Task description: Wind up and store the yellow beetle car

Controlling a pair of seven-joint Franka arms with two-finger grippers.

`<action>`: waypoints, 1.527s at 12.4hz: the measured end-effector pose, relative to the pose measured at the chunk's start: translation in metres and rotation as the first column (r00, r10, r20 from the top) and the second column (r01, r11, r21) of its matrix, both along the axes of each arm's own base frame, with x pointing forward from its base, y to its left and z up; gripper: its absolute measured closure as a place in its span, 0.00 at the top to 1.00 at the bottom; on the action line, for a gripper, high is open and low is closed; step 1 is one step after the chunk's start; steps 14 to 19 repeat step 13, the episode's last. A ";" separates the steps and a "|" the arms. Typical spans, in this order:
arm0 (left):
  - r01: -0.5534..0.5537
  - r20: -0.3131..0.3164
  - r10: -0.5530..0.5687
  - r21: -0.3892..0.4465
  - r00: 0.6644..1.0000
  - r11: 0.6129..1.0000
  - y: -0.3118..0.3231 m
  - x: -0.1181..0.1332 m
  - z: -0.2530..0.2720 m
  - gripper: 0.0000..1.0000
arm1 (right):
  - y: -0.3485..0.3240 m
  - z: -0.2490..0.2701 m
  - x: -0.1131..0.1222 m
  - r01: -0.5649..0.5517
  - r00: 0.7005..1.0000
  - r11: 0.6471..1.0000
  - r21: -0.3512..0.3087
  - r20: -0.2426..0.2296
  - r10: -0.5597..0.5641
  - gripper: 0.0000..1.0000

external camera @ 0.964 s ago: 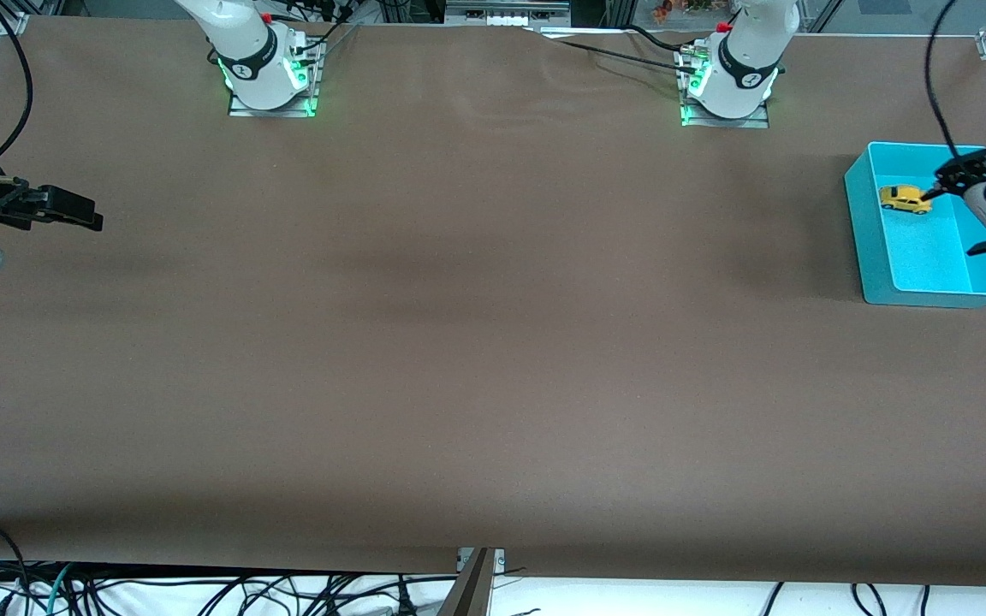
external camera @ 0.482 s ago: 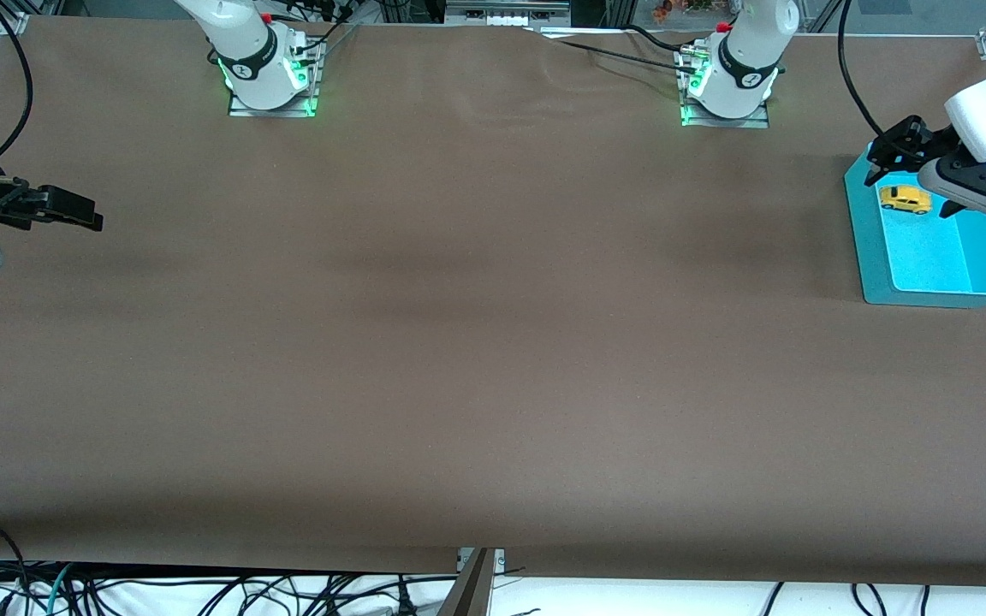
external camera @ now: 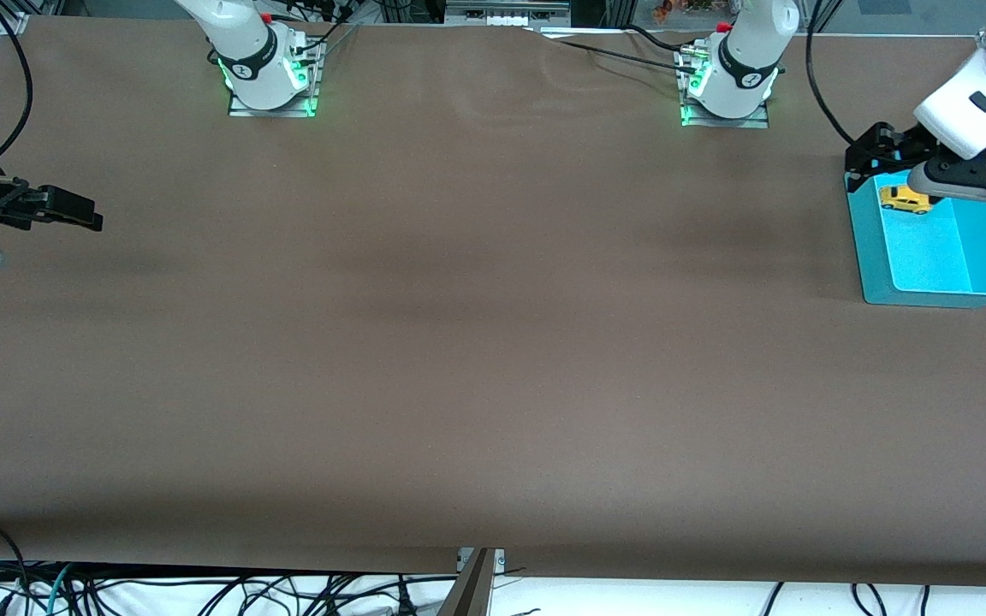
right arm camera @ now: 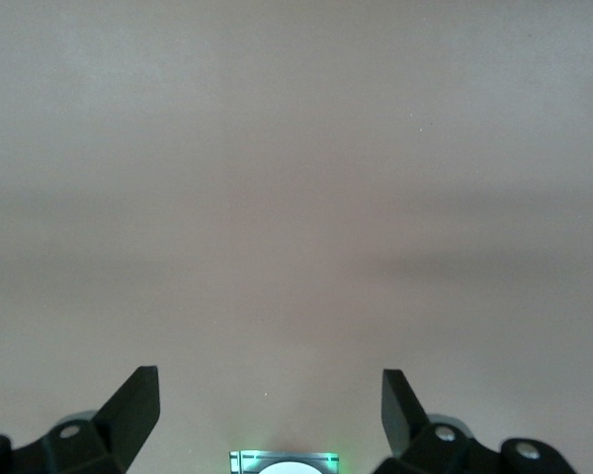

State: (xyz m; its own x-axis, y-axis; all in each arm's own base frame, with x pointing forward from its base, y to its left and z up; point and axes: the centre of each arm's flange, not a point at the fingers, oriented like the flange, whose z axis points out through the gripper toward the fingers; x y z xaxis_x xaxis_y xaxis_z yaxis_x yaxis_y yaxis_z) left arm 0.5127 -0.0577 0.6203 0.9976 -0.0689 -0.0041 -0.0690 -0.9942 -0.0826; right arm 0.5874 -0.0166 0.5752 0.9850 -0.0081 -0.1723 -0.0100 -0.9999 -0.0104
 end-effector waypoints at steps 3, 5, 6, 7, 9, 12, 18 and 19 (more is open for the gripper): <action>-0.092 0.016 0.093 -0.042 0.996 0.995 -0.007 -0.007 0.006 1.00 | 0.000 0.000 0.000 0.000 1.000 1.000 0.000 0.000 0.000 1.00; -0.111 0.008 0.112 -0.051 0.994 0.992 -0.005 -0.006 0.004 1.00 | 0.000 0.000 0.000 0.000 1.000 1.000 0.000 0.000 0.000 1.00; -0.119 0.004 0.119 -0.054 0.993 0.991 -0.005 -0.006 0.002 1.00 | 0.000 0.000 0.000 0.000 1.000 1.000 0.000 0.000 0.000 1.00; -0.131 -0.001 0.131 -0.053 0.991 0.990 -0.005 -0.007 0.000 1.00 | 0.000 0.000 0.000 0.000 1.000 1.000 0.000 0.000 0.000 1.00; -0.142 -0.008 0.142 -0.051 0.990 0.989 -0.005 -0.007 -0.002 1.00 | 0.000 0.000 0.000 0.000 1.000 1.000 0.000 0.000 0.000 1.00; -0.149 -0.008 0.148 -0.051 0.989 0.988 -0.004 -0.007 -0.002 1.00 | 0.000 0.000 0.000 0.000 1.000 1.000 0.000 0.000 0.000 1.00; -0.150 -0.008 0.150 -0.052 0.989 0.987 -0.004 -0.007 -0.002 1.00 | 0.000 0.000 0.000 0.000 1.000 1.000 0.000 0.000 0.000 1.00; -0.150 -0.008 0.150 -0.052 0.989 0.987 -0.004 -0.007 -0.002 1.00 | 0.000 0.000 0.000 0.000 1.000 1.000 0.000 0.000 0.000 1.00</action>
